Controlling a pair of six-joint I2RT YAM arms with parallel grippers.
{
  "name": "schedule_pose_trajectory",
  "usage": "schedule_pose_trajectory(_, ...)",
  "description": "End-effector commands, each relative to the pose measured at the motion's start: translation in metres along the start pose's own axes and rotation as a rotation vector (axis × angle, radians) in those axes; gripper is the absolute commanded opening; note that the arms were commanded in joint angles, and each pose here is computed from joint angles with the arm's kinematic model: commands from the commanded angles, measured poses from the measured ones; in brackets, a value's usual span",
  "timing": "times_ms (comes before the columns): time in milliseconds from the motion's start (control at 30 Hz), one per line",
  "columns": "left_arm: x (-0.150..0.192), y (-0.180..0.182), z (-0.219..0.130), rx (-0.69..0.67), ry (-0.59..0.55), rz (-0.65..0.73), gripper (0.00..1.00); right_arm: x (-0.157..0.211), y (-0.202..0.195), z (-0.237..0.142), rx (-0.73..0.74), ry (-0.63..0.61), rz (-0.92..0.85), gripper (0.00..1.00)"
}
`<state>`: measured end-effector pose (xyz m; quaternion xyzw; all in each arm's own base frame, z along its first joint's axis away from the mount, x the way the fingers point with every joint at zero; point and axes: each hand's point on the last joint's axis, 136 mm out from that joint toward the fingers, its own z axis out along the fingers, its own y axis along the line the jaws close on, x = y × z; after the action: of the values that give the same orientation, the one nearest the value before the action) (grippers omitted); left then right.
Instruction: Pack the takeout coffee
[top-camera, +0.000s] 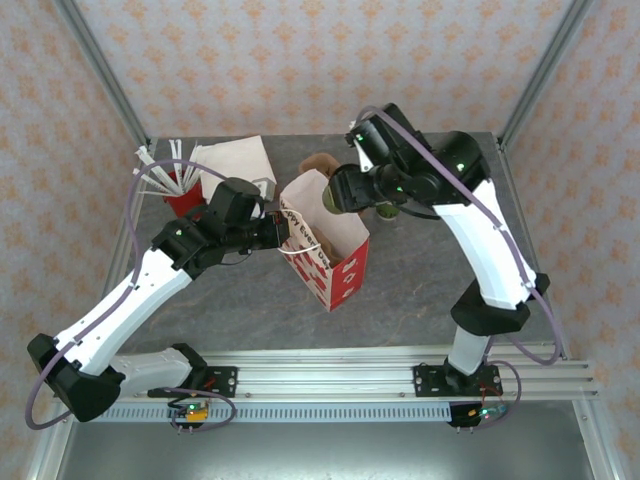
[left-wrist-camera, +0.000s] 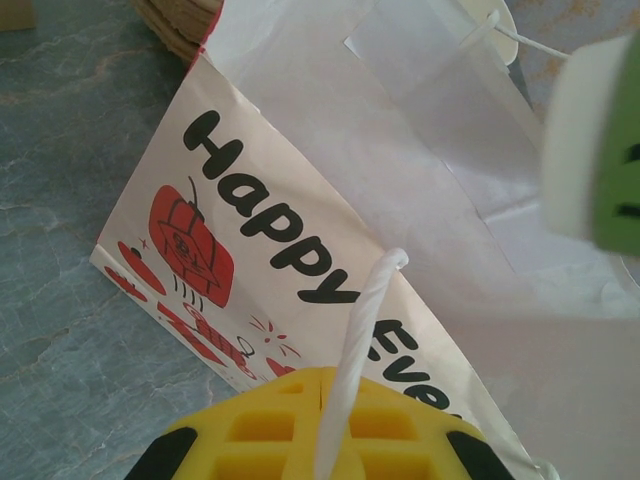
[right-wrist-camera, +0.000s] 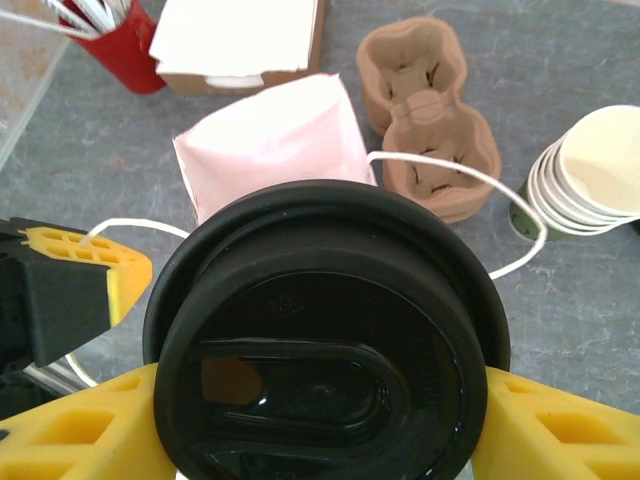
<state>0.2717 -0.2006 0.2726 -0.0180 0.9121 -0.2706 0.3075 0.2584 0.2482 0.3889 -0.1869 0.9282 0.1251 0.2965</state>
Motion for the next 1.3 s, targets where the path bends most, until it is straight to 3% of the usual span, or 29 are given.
schedule_pose_trajectory(0,-0.004,-0.007,-0.004,0.006,-0.017,0.030,0.07,0.030,-0.006,0.007,0.046,0.133,0.001,0.67)
schedule_pose_trajectory(567,-0.005,-0.007,-0.004,0.013,-0.040,0.053,0.07,0.075,-0.008,0.049,0.129,0.379,0.001,0.66)
schedule_pose_trajectory(800,-0.004,-0.009,-0.004,0.025,-0.045,0.055,0.07,0.086,-0.014,0.057,0.157,0.435,0.011,0.61)
schedule_pose_trajectory(1267,-0.004,-0.006,-0.005,0.017,-0.046,0.068,0.08,0.107,-0.015,0.074,0.179,0.543,-0.002,0.62)
